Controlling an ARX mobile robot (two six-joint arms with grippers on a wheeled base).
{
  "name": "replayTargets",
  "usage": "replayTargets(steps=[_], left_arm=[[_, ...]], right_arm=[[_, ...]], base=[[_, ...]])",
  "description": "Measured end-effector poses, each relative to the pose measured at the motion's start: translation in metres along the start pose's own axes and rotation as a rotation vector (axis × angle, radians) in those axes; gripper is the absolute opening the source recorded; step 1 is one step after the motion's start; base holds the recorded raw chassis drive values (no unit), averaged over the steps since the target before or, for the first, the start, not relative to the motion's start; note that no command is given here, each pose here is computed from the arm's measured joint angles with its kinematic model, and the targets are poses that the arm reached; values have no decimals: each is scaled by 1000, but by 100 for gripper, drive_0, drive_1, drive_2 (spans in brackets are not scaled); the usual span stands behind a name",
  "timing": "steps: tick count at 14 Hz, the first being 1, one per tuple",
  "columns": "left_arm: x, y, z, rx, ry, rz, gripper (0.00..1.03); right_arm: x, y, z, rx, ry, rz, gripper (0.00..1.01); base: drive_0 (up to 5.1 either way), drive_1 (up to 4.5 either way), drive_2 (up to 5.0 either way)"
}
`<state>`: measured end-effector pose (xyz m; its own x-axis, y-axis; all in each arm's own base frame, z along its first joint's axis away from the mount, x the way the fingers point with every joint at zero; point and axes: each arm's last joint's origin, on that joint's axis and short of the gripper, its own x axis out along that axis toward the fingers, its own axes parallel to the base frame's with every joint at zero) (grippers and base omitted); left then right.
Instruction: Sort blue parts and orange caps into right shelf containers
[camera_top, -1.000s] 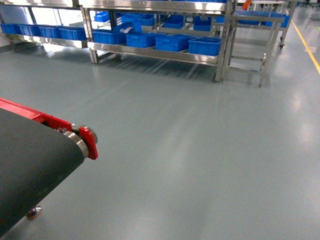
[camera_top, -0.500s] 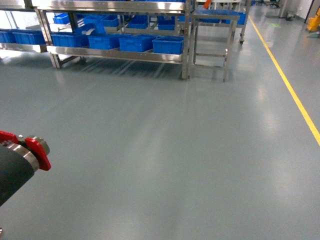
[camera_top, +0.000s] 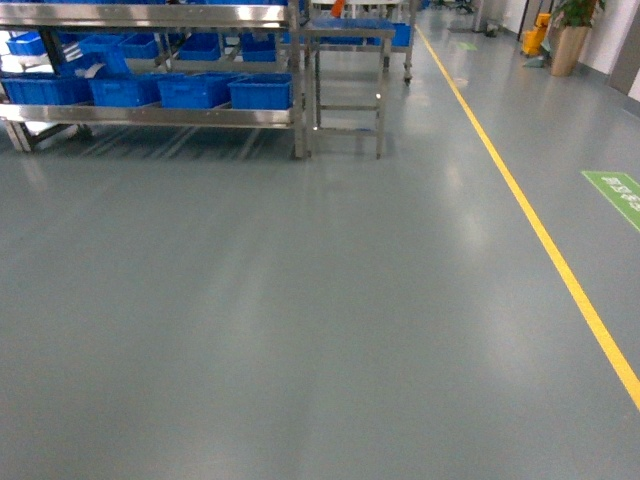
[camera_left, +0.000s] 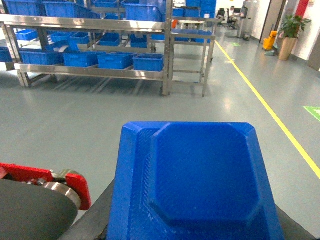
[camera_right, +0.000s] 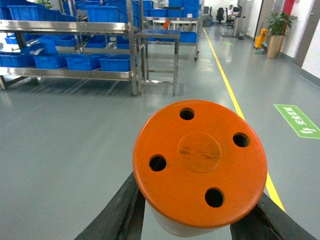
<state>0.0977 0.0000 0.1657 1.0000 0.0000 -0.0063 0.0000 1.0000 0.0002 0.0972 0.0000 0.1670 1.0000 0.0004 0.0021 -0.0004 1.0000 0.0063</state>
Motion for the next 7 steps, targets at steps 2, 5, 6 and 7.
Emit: replayTargets(steps=[2, 5, 6, 7], left_arm=[[0, 0, 0, 0, 0, 0, 43], [0, 0, 1, 0, -7, -2, 43], [0, 0, 0, 0, 2, -2, 43], [0, 0, 0, 0, 0, -2, 43]], right_arm=[[0, 0, 0, 0, 0, 0, 41], [0, 0, 0, 0, -5, 0, 41], [0, 0, 0, 0, 2, 0, 41], [0, 0, 0, 0, 0, 0, 41]], base=[[-173, -173, -173], [-48, 237, -333], [21, 453, -411], [90, 522, -342]])
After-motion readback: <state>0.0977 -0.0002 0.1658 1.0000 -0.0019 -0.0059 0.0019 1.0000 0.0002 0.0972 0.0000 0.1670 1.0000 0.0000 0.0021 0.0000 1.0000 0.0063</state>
